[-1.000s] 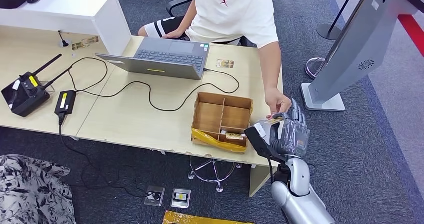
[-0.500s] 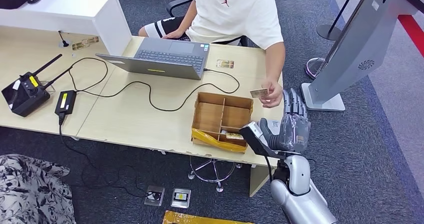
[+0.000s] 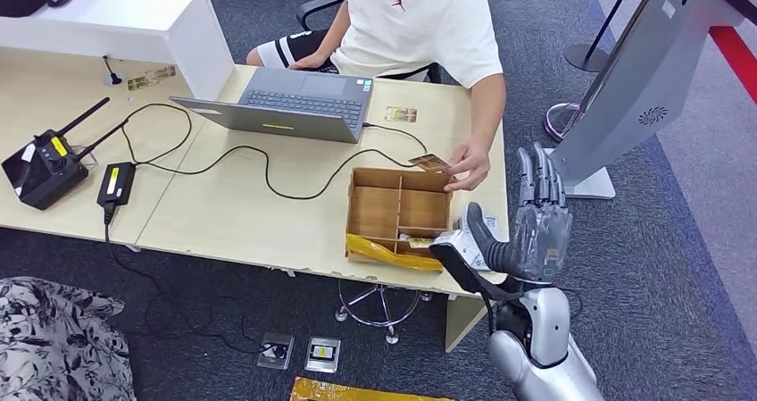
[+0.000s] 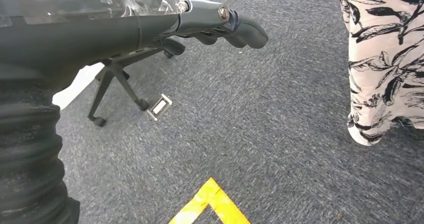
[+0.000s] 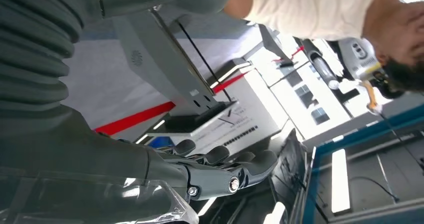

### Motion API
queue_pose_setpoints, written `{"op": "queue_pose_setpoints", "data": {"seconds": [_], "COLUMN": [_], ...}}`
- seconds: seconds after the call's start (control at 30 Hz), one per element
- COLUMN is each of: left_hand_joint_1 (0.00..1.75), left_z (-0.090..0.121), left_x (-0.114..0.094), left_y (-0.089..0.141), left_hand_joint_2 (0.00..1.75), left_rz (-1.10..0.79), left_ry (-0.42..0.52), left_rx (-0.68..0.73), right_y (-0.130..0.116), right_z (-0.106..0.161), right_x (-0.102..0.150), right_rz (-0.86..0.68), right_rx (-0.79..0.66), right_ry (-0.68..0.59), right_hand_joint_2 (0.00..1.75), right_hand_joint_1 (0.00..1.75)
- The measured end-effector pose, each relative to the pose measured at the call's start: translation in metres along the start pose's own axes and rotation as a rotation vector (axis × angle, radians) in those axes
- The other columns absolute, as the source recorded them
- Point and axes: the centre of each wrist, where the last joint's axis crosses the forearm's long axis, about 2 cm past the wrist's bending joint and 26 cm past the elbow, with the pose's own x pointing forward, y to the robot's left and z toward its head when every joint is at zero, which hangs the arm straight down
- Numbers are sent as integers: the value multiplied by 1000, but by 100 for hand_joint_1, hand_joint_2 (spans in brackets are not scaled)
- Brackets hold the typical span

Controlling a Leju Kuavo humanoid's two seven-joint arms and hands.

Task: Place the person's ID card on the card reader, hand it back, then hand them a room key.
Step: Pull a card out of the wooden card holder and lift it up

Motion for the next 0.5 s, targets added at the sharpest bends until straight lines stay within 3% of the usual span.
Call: {"op": "queue_pose_setpoints", "data": {"seconds": [0.13,0.3,0.5], "left_hand_joint_1": [0,0,0], "left_z": [0,0,0], "left_x": [0,0,0], "left_y": [0,0,0], "left_hand_joint_2": [175,175,175], "left_rz": [-2,-4,-6], "left_ry": [5,5,2], "left_rx": [-1,-1,-2], "right_y": [-17,-26,-23], "right_z": [-5,-3,8], "right_x": [18,47,75], "right_rz": [-88,-222,-234], "right_rx": [-40,107,232], "right_ry": [-35,-143,-295], "right_hand_joint_2": [175,175,175], "right_hand_joint_1": [0,0,0]}}
